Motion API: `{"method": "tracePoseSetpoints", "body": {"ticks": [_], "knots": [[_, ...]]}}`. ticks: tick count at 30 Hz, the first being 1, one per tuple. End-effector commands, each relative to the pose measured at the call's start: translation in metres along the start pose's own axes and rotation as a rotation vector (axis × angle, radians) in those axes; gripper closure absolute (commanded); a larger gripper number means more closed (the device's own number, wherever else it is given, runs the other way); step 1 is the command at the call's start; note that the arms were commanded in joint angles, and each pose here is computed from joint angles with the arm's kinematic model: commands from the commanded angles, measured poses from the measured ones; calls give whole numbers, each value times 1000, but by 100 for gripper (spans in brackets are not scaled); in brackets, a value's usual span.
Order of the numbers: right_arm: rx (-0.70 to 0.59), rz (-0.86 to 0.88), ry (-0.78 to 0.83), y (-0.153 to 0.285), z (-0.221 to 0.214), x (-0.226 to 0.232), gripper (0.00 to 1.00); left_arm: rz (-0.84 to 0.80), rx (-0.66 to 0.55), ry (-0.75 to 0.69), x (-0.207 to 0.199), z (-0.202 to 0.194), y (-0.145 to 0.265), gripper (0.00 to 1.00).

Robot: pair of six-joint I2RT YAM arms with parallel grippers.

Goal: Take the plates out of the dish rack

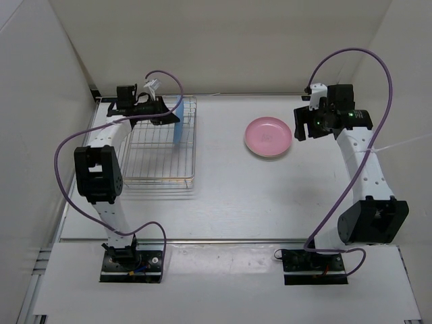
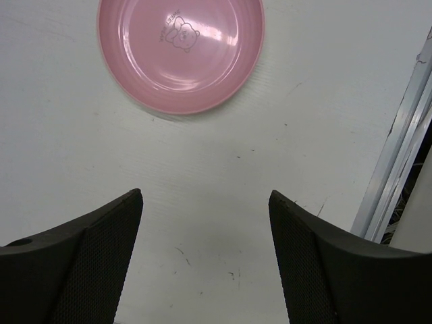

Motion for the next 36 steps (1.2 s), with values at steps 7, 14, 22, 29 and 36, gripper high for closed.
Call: {"method": "tracePoseSetpoints", "body": {"ticks": [7, 14, 22, 29, 36], "knots": [[-68, -10, 0, 13, 5, 2, 21, -18, -37, -67, -15, 28, 6, 89], [-77, -11, -7, 13, 7, 2, 21, -27, -55, -128, -42, 48, 25, 89], [-78, -17, -23, 11, 5, -1, 21, -48, -116, -264, -102, 90, 59, 89], [-93, 47, -160, 14, 13, -16, 21, -1, -31, -496, -162, 89, 65, 89], [-59, 382, -241, 28, 52, 3, 21, 117, 301, -834, -228, 18, 22, 89]]}}
Point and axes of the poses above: each gripper's point midway between its finger pads, its own y axis back along the fingers, its own x axis along the line the jaws close on, z = x × y, the point moved 7 cm from there along y, back along the fingers, and after that the axes turned 9 degrees about -y, right-handed, at the moved point
